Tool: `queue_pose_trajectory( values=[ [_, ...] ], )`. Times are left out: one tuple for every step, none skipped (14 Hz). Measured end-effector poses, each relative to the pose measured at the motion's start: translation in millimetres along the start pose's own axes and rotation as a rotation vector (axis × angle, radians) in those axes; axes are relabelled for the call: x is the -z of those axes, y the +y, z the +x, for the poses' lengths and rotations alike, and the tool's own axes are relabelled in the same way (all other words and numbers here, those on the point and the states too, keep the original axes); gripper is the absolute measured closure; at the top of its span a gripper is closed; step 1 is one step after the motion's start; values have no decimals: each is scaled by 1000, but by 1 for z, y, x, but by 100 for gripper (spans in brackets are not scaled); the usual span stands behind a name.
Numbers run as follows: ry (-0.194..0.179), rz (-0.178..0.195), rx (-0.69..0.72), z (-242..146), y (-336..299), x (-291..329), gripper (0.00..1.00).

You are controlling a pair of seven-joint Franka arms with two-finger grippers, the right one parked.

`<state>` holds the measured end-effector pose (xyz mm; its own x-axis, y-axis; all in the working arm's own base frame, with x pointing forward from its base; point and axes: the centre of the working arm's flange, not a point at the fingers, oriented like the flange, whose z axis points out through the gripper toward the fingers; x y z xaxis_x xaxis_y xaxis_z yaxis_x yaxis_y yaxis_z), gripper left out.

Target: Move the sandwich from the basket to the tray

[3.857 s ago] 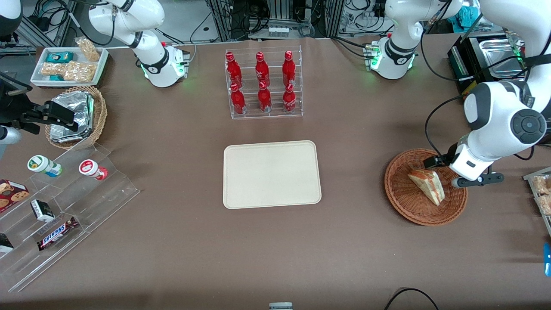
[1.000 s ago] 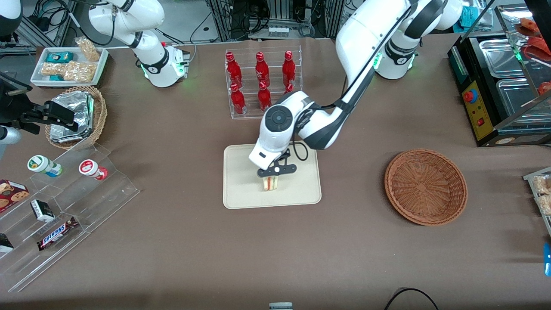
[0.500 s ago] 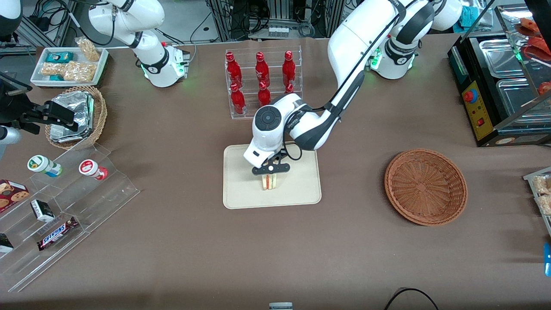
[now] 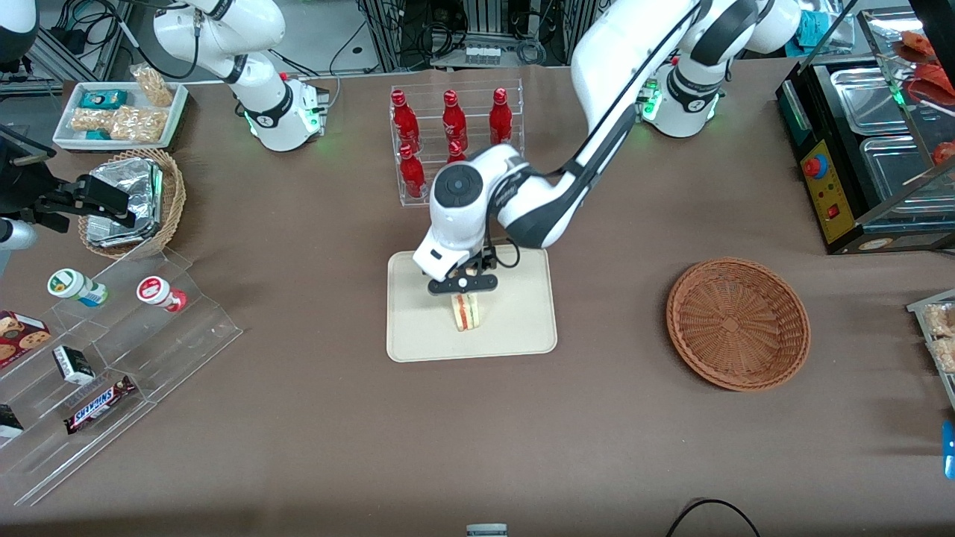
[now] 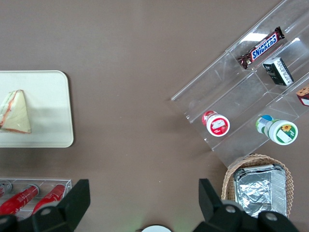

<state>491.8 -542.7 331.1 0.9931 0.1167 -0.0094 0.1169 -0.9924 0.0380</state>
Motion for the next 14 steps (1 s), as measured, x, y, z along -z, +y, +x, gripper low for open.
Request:
queue_pose_trajectory(
  values=[
    [-1, 39, 23, 9, -16, 26, 0],
    [-8, 75, 52, 20, -36, 47, 0],
    [-20, 105, 76, 33, -58, 61, 0],
    [-33, 125, 85, 45, -79, 65, 0],
    [-47, 140, 81, 57, -100, 61, 0],
    [-65, 156, 71, 69, -122, 55, 0],
    [-82, 167, 58, 80, -146, 50, 0],
    [-95, 174, 43, 89, -169, 51, 0],
    [-103, 175, 28, 97, -193, 56, 0],
    [-106, 174, 11, 102, -217, 65, 0],
    [-104, 170, -6, 105, -240, 78, 0],
    [-102, 168, -22, 106, -261, 92, 0],
    [-105, 170, -36, 105, -282, 106, 0],
    [-111, 174, -43, 103, -302, 121, 0]
  ],
)
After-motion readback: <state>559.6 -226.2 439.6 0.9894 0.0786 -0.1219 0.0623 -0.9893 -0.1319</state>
